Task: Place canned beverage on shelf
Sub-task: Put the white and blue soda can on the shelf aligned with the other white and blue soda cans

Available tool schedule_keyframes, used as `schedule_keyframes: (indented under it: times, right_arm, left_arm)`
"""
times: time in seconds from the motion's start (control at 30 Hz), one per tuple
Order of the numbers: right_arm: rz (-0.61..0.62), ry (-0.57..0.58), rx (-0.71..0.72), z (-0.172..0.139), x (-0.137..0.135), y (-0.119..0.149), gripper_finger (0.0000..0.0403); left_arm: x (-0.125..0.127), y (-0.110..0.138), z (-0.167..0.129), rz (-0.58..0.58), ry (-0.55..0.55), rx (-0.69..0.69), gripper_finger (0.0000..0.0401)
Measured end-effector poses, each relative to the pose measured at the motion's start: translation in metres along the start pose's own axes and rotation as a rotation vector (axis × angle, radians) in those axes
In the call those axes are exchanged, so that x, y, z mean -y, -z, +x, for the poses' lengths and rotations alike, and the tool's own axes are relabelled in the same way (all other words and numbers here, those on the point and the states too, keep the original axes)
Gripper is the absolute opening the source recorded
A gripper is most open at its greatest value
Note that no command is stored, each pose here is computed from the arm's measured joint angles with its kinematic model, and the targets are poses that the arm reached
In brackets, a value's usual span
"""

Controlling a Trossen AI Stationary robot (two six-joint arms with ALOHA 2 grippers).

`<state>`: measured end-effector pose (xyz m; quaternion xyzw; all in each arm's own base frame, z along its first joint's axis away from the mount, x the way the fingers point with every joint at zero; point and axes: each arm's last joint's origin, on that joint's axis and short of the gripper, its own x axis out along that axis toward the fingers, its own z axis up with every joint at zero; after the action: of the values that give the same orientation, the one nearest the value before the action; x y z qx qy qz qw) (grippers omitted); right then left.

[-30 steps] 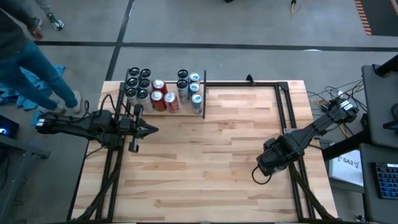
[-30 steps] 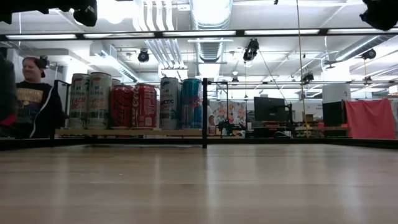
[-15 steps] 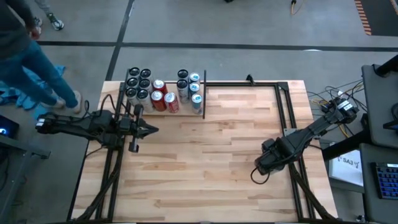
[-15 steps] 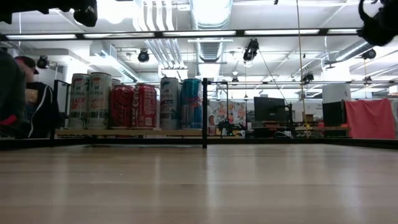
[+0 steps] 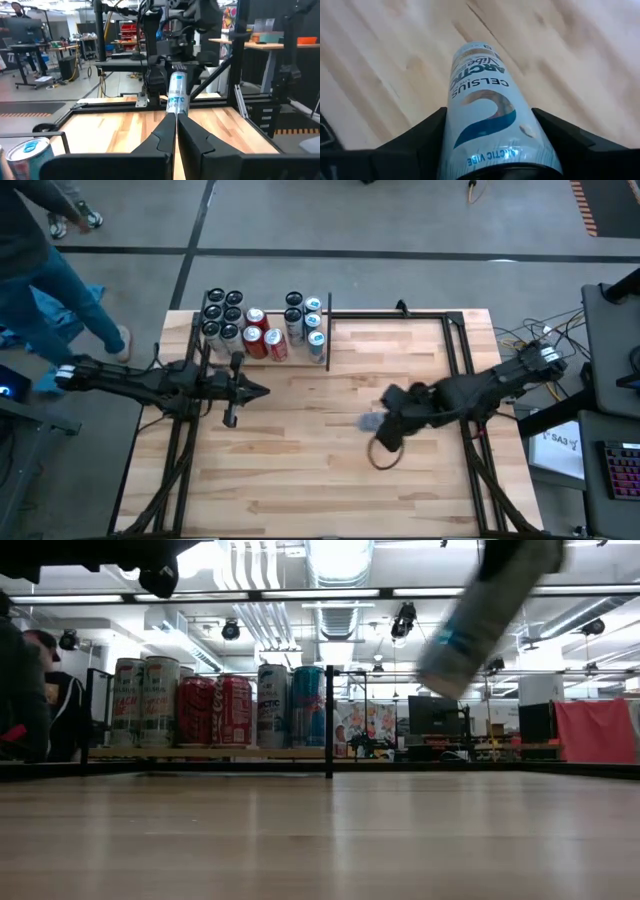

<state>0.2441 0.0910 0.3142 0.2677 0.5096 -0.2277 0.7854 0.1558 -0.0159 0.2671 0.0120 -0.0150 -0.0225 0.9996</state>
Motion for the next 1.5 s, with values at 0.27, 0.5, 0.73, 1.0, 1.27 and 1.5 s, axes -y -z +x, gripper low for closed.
schedule_keyframes:
  times: [0.27,0.5,0.73,1.0,1.27,1.5]
  right_arm:
    - [-0.615,0.072,0.06,0.029,-0.045,-0.048,0.0247]
    - [-1.042,0.203,0.105,0.055,-0.08,-0.08,0.0247]
    - [-1.249,0.325,0.115,0.069,-0.098,-0.106,0.0247]
    - [-1.345,0.325,0.152,0.066,-0.103,-0.123,0.0247]
    - [-1.37,0.264,0.193,0.066,-0.108,-0.126,0.0247]
    - [-1.398,0.251,0.279,0.065,-0.115,-0.131,0.0247]
  left_arm:
    - [0.003,0.011,0.021,-0.061,0.035,-0.038,0.0004]
    - [0.009,0.03,0.037,-0.15,0.049,-0.151,0.0087]
    - [0.012,0.042,0.053,-0.143,0.049,-0.245,0.0216]
    - [0.013,0.053,0.072,-0.092,0.032,-0.369,0.0294]
    - [0.012,0.059,0.089,-0.037,-0.055,-0.444,0.0299]
    - [0.014,0.065,0.104,-0.012,-0.049,-0.482,0.0299]
